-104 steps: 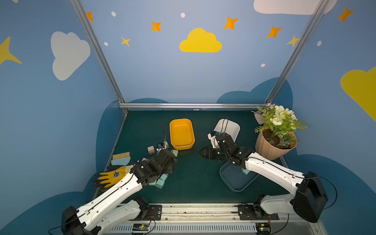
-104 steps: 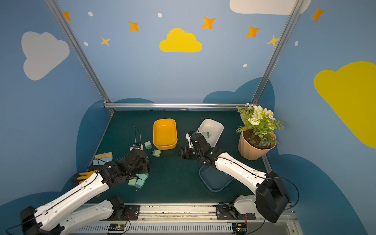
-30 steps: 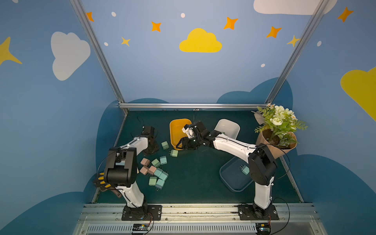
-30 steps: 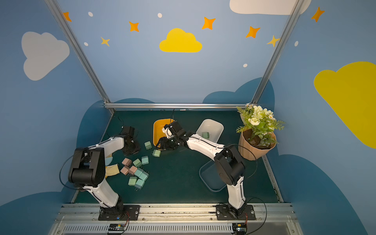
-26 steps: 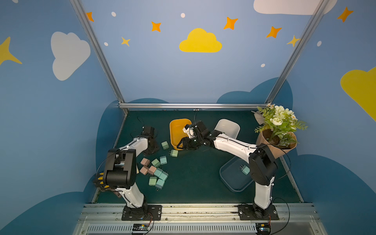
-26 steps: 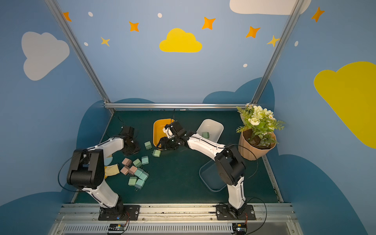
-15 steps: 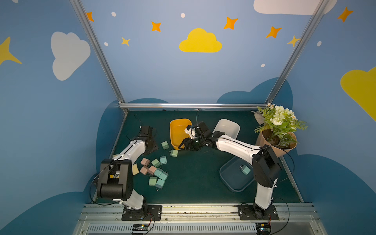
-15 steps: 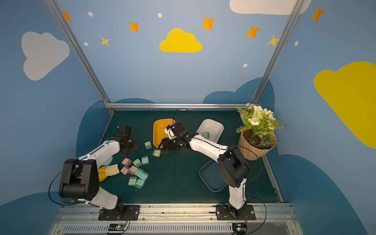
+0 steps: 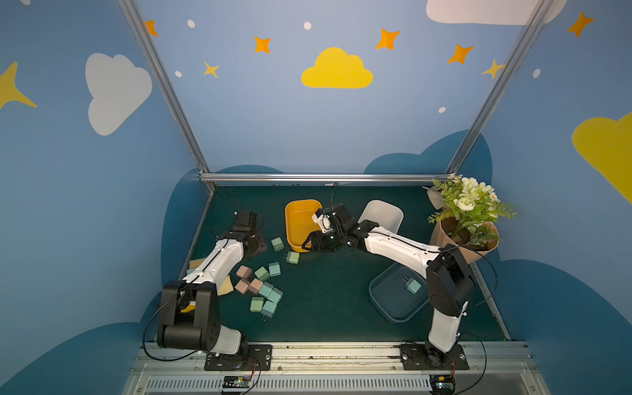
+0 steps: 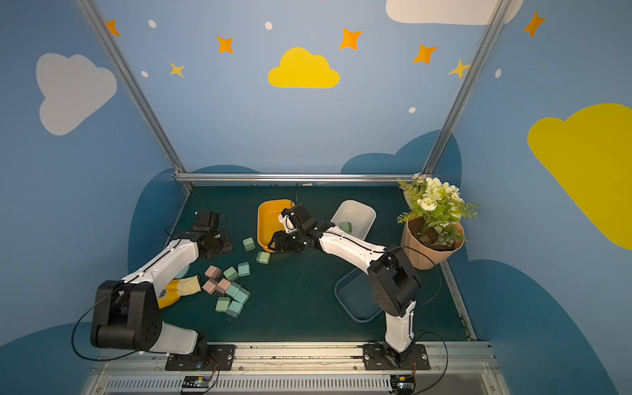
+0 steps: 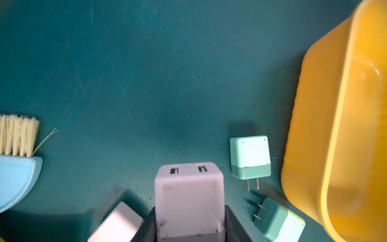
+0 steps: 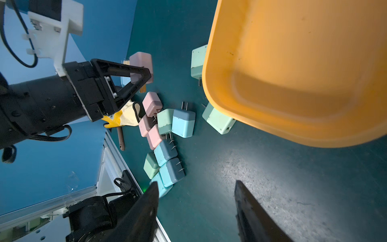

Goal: Place the plugs by color into the storage box
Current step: Pick up the plug from the center of the board, then place the plug in the storage box.

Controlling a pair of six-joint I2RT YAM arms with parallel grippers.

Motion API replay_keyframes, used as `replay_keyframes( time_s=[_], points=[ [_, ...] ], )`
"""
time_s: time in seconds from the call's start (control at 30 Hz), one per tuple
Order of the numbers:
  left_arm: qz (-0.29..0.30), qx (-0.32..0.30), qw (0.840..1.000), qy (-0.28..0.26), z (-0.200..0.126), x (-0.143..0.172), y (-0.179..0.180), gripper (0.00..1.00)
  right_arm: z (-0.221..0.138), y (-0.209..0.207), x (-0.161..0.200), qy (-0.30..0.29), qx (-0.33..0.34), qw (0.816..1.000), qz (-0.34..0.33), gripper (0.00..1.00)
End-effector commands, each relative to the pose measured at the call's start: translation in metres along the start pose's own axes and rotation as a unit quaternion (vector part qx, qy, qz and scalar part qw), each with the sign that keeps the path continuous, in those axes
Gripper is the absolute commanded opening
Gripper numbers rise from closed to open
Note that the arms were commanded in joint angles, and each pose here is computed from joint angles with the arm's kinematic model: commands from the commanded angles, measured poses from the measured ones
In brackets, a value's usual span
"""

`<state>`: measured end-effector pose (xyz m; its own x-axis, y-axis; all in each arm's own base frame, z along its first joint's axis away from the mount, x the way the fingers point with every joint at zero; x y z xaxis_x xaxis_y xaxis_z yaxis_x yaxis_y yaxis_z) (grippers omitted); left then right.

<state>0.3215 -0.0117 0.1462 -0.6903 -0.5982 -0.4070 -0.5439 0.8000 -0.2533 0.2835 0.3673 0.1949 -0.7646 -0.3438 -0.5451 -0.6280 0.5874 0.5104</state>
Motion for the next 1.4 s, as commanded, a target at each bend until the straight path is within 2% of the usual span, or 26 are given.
replay_keyframes(
  time_s=[0.0, 0.43, 0.63, 0.77, 1.0, 1.2, 1.37],
  points=[
    [0.003, 0.012, 1.0, -0.01, -0.008, 0.0, -0.007, 0.46, -0.017, -0.003, -0.002, -0.022, 0.02, 0.999, -0.013, 0.59],
    [0.046, 0.026, 0.998, -0.021, -0.019, -0.003, -0.025, 0.46, -0.022, 0.0, -0.019, -0.043, 0.019, 0.999, -0.016, 0.59],
    [0.053, 0.055, 0.997, -0.015, -0.022, -0.005, -0.038, 0.47, -0.017, -0.009, -0.026, -0.066, 0.018, 0.998, 0.011, 0.59],
    [0.063, 0.066, 0.996, 0.002, -0.019, -0.003, -0.047, 0.47, -0.024, -0.007, -0.038, -0.088, 0.008, 0.996, -0.002, 0.6],
    [0.091, 0.073, 0.993, 0.002, -0.024, 0.0, -0.06, 0.47, -0.019, -0.024, -0.046, -0.087, 0.008, 0.996, 0.024, 0.6],
    [0.125, 0.083, 0.988, 0.023, -0.016, 0.006, -0.089, 0.48, -0.029, -0.035, -0.042, -0.096, 0.031, 0.995, 0.021, 0.6],
    [0.185, 0.096, 0.977, 0.046, -0.008, 0.021, -0.127, 0.48, -0.036, -0.053, -0.041, -0.081, 0.074, 0.994, 0.017, 0.61]
  ],
)
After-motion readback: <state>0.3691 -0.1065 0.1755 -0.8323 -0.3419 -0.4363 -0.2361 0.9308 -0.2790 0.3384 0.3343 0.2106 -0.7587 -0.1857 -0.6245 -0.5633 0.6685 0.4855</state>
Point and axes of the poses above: each gripper's point midway between its finger pads, its own z axis out along the fingers, its own y axis along the line the jaws close on, x = y × z, the point moved 6 cm from there along -z, back along the fingers, and after that the axes turned 14 degrees about -z, right-handed, at the moved point
